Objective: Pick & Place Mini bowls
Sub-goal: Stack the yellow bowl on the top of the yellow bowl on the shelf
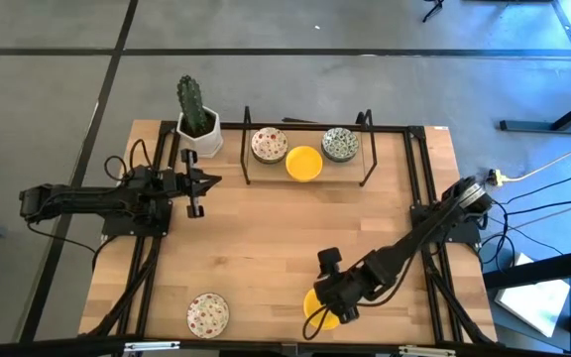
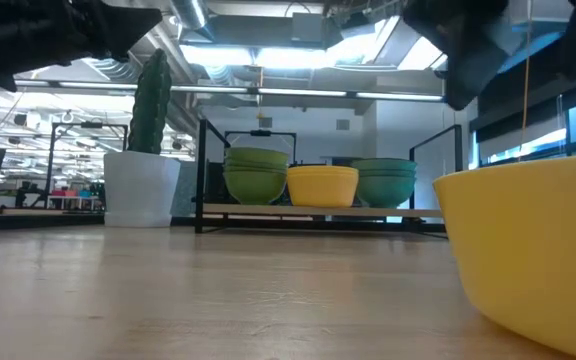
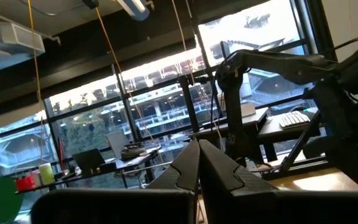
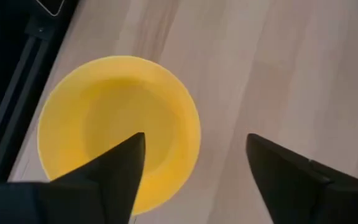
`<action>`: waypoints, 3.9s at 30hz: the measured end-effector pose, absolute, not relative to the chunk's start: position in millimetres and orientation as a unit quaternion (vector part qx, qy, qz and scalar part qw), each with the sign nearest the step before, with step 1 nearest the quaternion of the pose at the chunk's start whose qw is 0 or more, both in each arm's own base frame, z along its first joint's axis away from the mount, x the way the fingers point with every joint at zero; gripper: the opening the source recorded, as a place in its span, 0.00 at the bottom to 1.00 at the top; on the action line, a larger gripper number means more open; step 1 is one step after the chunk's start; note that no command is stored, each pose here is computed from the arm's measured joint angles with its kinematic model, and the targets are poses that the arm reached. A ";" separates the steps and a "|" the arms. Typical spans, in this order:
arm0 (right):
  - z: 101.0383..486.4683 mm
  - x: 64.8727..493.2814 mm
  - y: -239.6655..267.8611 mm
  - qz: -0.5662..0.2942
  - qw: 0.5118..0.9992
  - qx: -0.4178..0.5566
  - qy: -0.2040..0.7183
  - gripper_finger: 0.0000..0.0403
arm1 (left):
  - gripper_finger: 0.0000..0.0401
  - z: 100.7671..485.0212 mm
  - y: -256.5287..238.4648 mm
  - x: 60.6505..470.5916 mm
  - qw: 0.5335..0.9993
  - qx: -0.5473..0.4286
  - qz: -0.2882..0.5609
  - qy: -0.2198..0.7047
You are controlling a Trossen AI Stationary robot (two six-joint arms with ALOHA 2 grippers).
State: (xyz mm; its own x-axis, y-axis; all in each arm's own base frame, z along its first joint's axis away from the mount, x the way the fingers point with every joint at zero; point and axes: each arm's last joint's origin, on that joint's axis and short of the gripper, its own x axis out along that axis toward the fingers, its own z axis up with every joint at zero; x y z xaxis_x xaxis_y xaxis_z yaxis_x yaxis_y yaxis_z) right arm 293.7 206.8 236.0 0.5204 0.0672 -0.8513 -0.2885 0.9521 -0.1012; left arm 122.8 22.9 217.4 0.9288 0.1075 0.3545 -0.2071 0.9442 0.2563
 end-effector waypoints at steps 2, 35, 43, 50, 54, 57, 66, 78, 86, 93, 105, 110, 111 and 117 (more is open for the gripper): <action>232.0 296.2 208.7 0.112 0.862 -0.119 0.480 0.73 | 0.01 217.3 22.9 122.8 0.971 0.146 0.081 -0.170; 178.5 316.3 204.3 0.118 0.813 -0.119 0.557 0.43 | 0.01 216.0 23.0 123.3 0.972 0.147 0.080 -0.163; 176.9 314.1 198.7 0.111 0.799 -0.128 0.577 0.14 | 0.02 216.0 23.0 123.3 0.972 0.146 0.080 -0.163; 187.3 319.7 187.1 0.127 0.805 -0.134 0.563 0.04 | 0.01 216.0 23.0 123.3 0.972 0.146 0.080 -0.163; 217.7 322.3 166.3 0.128 0.831 -0.123 0.527 0.02 | 0.02 216.0 23.0 123.3 0.972 0.146 0.080 -0.163; 245.4 321.8 143.7 0.111 0.855 -0.100 0.496 0.02 | 0.02 216.0 23.0 123.3 0.972 0.146 0.080 -0.163; 314.7 314.3 55.6 0.016 0.920 -0.018 0.391 0.01 | 0.02 216.0 23.1 123.3 0.972 0.146 0.081 -0.163; 381.6 316.2 -77.2 -0.116 0.912 0.062 0.388 0.01 | 0.02 215.9 23.4 123.3 0.971 0.154 0.085 -0.161; 364.4 338.8 -139.5 -0.110 0.882 0.106 0.446 0.01 | 0.01 215.5 23.4 123.4 0.971 0.157 0.086 -0.159; 321.7 351.7 -166.3 -0.114 0.841 0.122 0.515 0.01 | 0.02 215.3 23.1 123.5 0.971 0.159 0.079 -0.158; 300.6 348.6 -199.7 -0.165 0.818 0.130 0.535 0.01 | 0.02 215.3 23.0 123.5 0.971 0.160 0.079 -0.158; 300.7 346.6 -203.2 -0.175 0.816 0.140 0.533 0.01 | 0.01 215.3 23.0 123.5 0.971 0.160 0.079 -0.158; 300.5 346.6 -203.2 -0.175 0.816 0.140 0.533 0.01 | 0.01 215.3 23.0 123.5 0.971 0.160 0.079 -0.158; 300.6 346.6 -203.2 -0.177 0.815 0.143 0.533 0.01 | 0.02 215.3 23.0 123.5 0.971 0.159 0.079 -0.158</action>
State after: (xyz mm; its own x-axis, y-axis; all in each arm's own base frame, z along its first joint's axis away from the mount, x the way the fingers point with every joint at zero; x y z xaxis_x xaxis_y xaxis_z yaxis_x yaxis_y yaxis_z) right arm 346.6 -203.2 300.6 0.3700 -0.1359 -0.9190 0.4397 0.8971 0.0443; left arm 123.5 23.0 215.3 0.9373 0.1032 0.3329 -0.2043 0.9366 0.2847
